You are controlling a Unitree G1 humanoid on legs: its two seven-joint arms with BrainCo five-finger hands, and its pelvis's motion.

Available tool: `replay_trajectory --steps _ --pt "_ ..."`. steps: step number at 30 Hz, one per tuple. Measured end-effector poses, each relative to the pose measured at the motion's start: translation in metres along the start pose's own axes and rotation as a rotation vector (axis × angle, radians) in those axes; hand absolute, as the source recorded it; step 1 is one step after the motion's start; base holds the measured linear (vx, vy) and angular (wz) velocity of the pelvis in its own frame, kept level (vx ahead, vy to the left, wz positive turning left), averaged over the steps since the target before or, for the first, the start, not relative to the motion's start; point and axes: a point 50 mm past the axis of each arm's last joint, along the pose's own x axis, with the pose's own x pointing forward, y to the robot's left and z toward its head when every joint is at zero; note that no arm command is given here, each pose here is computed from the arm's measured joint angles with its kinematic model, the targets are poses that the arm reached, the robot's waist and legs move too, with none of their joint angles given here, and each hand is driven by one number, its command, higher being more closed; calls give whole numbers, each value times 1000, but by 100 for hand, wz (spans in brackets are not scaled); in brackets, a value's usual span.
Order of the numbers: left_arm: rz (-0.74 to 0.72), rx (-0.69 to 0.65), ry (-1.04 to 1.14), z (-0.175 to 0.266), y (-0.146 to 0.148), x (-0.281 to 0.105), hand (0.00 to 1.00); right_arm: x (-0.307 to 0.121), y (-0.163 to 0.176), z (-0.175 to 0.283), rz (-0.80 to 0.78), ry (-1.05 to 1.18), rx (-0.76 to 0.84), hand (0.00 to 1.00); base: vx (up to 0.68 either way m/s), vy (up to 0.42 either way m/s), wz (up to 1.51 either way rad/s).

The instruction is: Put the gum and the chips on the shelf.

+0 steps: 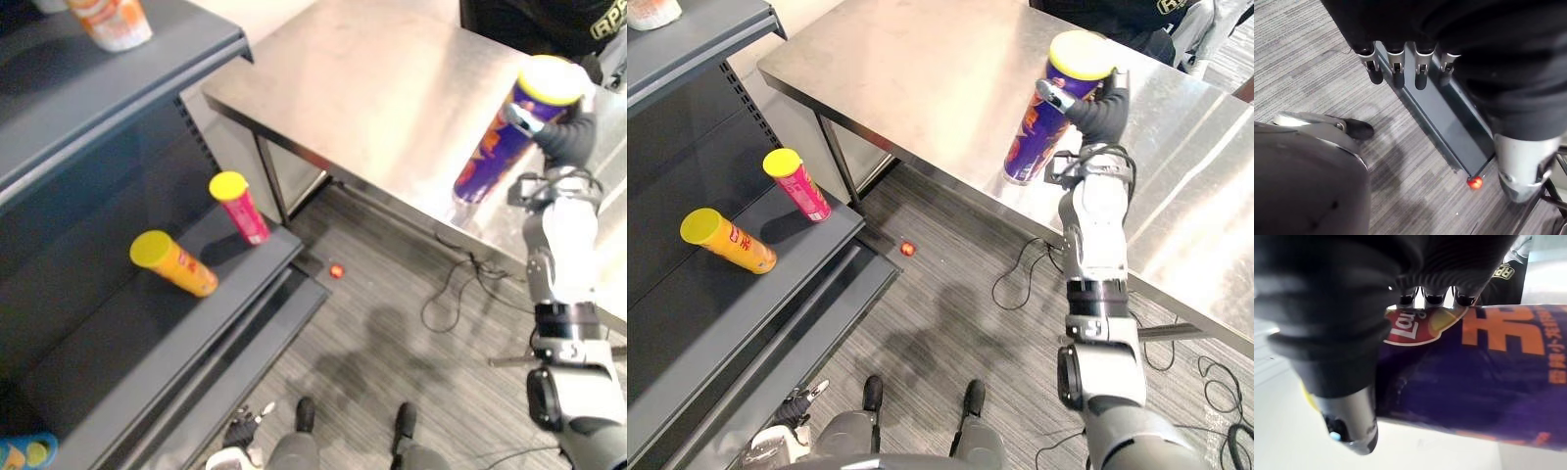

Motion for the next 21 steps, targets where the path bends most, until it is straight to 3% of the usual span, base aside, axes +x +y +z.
replay_trajectory --steps 9,21 --pt "30 21 52 -15 10 -5 0 -47 -20 14 -36 -80 9 100 -26 -13 -6" --pt "45 55 93 -28 16 -10 0 -91 -26 23 46 -63 12 100 -42 -13 -13"
